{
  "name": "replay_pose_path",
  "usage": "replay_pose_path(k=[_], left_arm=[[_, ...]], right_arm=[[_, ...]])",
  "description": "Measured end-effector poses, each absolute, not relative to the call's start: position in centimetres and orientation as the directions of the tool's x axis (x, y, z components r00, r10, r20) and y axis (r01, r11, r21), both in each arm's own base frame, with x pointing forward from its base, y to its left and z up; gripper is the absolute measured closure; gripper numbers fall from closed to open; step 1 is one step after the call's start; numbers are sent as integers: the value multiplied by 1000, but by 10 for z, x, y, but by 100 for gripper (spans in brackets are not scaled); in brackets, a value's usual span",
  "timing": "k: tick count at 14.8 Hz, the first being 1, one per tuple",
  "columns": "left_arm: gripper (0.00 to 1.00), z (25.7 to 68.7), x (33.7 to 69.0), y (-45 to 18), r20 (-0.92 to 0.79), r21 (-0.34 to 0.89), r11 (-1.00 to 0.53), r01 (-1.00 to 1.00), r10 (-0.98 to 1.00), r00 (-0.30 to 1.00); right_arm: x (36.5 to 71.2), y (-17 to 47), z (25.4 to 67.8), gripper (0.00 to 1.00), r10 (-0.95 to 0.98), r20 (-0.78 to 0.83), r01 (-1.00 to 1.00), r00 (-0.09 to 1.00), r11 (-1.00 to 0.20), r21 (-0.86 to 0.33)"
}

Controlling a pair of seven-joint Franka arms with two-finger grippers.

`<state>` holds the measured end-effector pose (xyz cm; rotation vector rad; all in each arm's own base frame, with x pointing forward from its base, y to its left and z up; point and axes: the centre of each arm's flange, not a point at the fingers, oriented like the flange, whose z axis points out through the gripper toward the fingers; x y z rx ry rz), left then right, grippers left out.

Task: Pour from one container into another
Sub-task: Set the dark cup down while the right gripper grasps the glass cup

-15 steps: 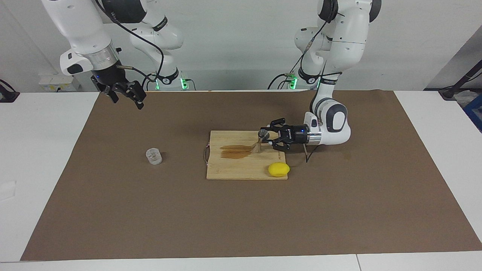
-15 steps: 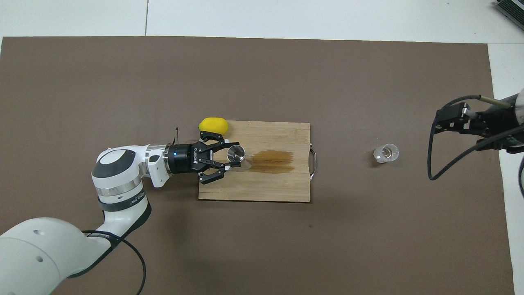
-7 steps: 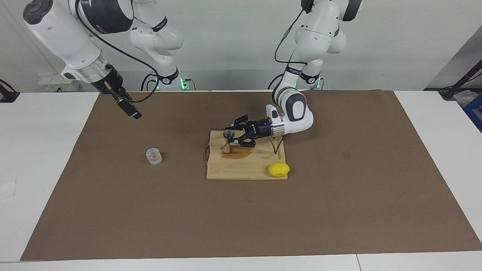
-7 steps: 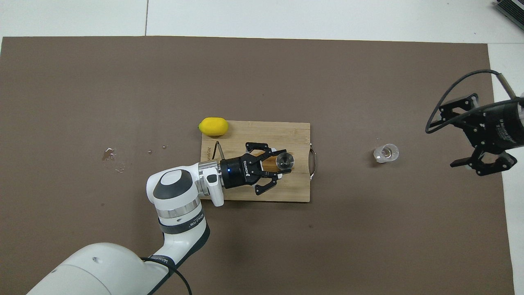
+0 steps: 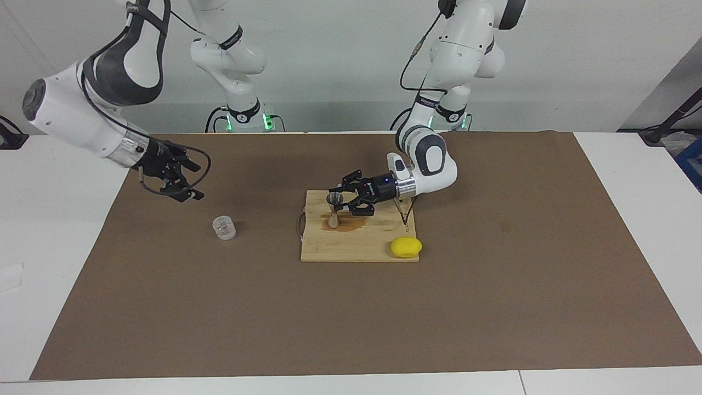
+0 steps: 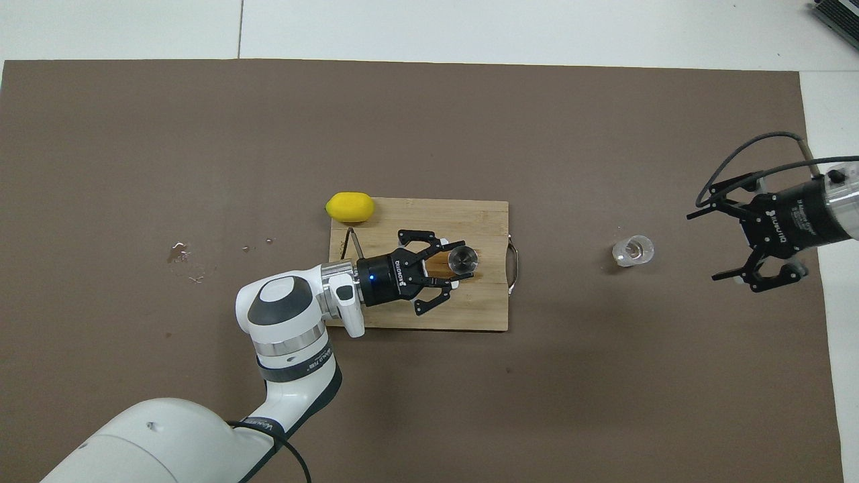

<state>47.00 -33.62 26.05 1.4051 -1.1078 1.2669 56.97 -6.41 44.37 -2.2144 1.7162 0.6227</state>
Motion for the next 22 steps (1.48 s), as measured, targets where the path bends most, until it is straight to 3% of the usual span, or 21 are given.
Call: replay_pose_path(k=[5,7,10,15,22], left_arm=[[48,263,471,-334,996,50,-190,-980,-59,63],[33,262,471,-333,996,51,-195,-979,-67,65],[1,259,470,-331,995,54,-199,-979,-72,70],[0,262,472,-312,995,55,-216,-975,-68,71],[0,279,480,-204,988,-43,-137,-990,-155,-22]], right_arm=[[585,-70,368,4,-859,-487,-971,160,-226,80],[585,-74,352,4,-855,-491,-969,165,-235,83],[583,-93,322,4,-841,-512,-961,178,-260,92],[583,-103,277,4,-818,-552,-955,160,-269,122],[583,-83,260,4,-773,-617,-956,148,-271,110]])
